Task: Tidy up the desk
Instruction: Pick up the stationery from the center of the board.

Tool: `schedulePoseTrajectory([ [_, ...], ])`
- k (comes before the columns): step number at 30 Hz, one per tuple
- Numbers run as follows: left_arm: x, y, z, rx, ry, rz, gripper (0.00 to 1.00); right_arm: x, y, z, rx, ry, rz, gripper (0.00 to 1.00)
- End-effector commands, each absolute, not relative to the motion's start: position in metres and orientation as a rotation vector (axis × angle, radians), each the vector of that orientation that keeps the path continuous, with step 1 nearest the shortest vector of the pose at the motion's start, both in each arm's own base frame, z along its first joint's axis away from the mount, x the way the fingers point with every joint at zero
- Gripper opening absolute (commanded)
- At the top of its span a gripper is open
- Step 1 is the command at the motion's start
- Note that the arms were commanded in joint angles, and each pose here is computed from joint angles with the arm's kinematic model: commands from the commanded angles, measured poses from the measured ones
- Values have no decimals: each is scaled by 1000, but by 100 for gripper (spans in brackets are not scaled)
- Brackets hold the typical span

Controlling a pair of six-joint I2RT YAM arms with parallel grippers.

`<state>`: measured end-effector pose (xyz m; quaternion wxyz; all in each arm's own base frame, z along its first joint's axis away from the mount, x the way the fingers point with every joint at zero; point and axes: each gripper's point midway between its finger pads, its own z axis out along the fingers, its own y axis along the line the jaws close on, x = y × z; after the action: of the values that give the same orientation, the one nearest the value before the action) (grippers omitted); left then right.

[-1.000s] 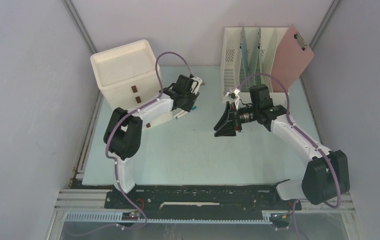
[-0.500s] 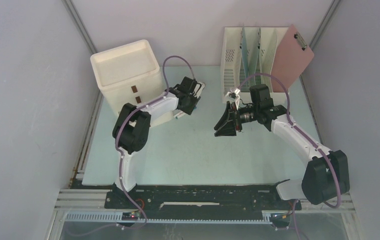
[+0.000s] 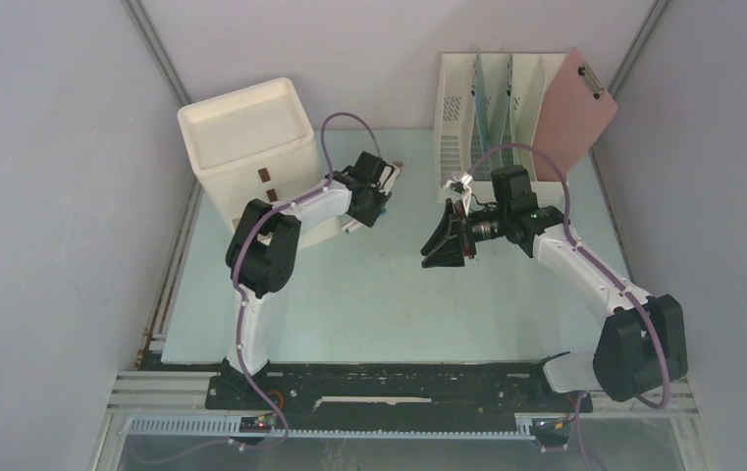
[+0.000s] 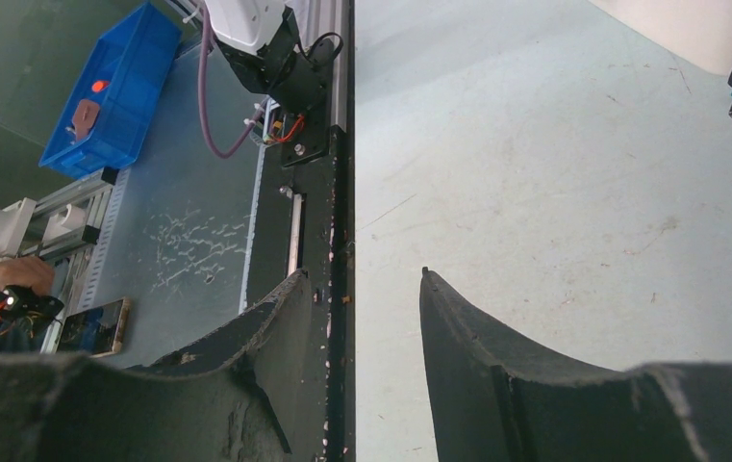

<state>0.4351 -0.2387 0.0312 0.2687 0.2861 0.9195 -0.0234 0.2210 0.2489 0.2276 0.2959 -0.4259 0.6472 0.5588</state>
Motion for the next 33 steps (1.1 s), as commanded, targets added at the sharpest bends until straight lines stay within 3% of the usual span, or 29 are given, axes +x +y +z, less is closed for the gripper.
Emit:
schedulePoseTrajectory([
  [1,443,-242,38,787,2459,-78,38,226,249,244,-1156,1661,1460,53],
  [12,427,-247,27,791,2502,-148,21,226,248,244,-1156,1660,1459,53],
  [19,415,-252,21,800,2513,-151,34,226,249,244,-1156,1658,1461,53],
  [23,409,-251,14,803,2527,-140,36,226,249,245,-1157,1655,1460,53],
  [33,396,-260,31,790,2482,-171,5,226,248,246,-1157,1653,1461,53],
])
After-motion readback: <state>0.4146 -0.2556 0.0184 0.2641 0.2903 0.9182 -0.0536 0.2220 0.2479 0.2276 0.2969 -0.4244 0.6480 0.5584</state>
